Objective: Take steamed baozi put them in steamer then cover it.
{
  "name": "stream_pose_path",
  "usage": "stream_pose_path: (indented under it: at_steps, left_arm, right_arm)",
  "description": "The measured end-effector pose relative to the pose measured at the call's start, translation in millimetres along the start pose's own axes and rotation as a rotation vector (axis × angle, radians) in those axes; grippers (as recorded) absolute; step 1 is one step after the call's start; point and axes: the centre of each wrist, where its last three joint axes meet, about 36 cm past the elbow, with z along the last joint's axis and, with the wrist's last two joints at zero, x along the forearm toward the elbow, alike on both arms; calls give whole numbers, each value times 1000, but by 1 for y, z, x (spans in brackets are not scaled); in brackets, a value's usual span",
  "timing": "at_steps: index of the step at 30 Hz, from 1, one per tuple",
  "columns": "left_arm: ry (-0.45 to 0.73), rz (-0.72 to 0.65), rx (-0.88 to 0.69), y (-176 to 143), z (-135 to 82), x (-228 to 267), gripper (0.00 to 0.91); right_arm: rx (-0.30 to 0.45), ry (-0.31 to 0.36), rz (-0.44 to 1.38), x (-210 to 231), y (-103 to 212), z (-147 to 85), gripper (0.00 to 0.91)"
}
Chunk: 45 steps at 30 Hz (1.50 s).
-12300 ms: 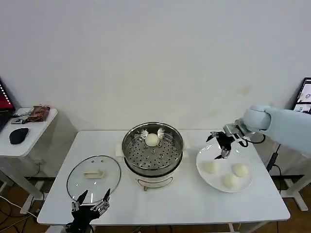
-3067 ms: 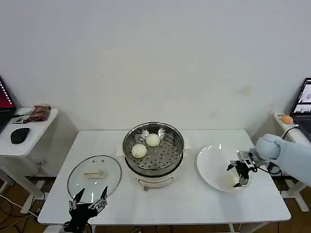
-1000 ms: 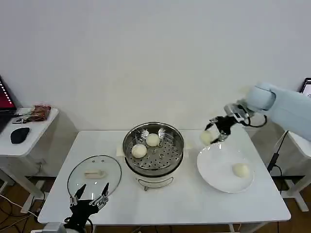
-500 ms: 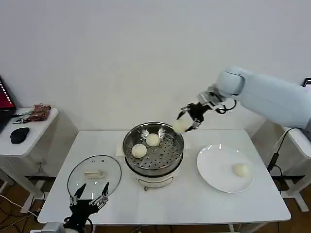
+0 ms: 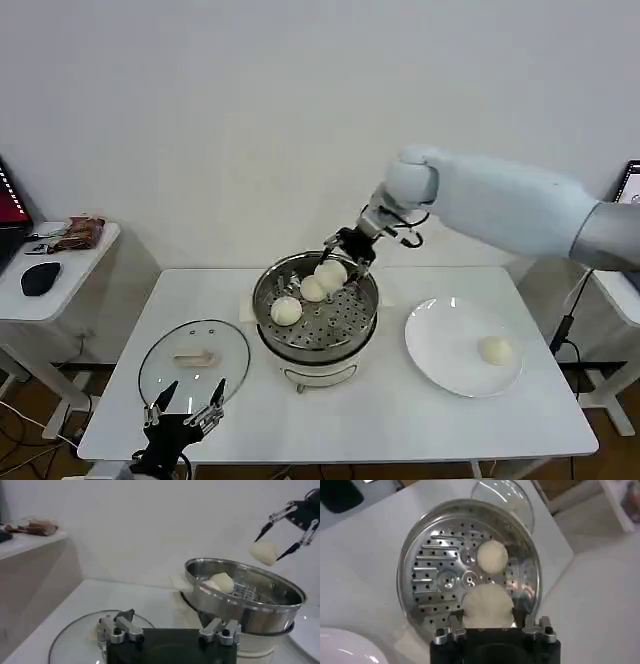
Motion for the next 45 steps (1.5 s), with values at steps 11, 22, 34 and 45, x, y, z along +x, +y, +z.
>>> stream_pose_path:
  at_steps: [11,22,34,45]
  left_arm:
    - [-2,2,2,-1,-1,1,907]
    - [-3,4,4,-1,-2,1,907]
    - [-2,2,8,-2,-1,1,907]
    - [-1,3,9,-1,-1,2,907]
  right_arm:
    - [201,5,-65,-22,-9,-27,675]
    - [335,24,-124,-40,-7,-43,675]
    - [400,25,-161,-60,-6,-55,675]
    - [417,15,-180,-77,0,-58,685]
